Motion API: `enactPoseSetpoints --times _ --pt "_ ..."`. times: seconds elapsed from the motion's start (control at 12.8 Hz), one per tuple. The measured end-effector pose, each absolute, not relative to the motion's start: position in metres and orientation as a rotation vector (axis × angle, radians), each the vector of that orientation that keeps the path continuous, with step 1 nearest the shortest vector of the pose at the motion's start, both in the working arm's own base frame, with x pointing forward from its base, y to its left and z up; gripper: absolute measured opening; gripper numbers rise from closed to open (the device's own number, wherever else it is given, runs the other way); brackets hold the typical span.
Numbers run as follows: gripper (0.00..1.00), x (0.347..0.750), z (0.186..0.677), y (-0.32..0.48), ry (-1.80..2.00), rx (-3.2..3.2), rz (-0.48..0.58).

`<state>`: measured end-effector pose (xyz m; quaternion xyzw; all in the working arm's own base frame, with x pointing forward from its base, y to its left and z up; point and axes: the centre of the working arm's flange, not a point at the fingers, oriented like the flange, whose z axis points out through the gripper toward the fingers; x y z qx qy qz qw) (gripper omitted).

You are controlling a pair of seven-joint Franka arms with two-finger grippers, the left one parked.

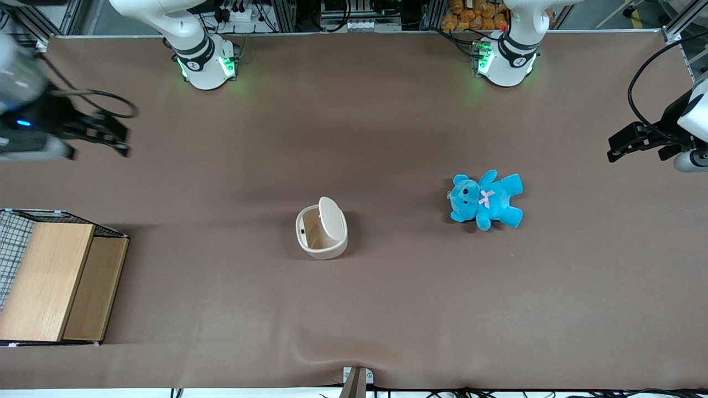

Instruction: Open trash can with right arm

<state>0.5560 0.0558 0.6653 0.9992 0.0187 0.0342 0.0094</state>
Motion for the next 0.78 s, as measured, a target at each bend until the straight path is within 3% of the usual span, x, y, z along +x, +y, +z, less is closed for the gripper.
enactPoseSetpoints --times 0.23,0.78 --pt "1.0 0.543 0.671 0.015 -0.031 3.125 0.074" --pt "1.0 0.528 0.674 -0.001 -0.03 3.136 0.064"
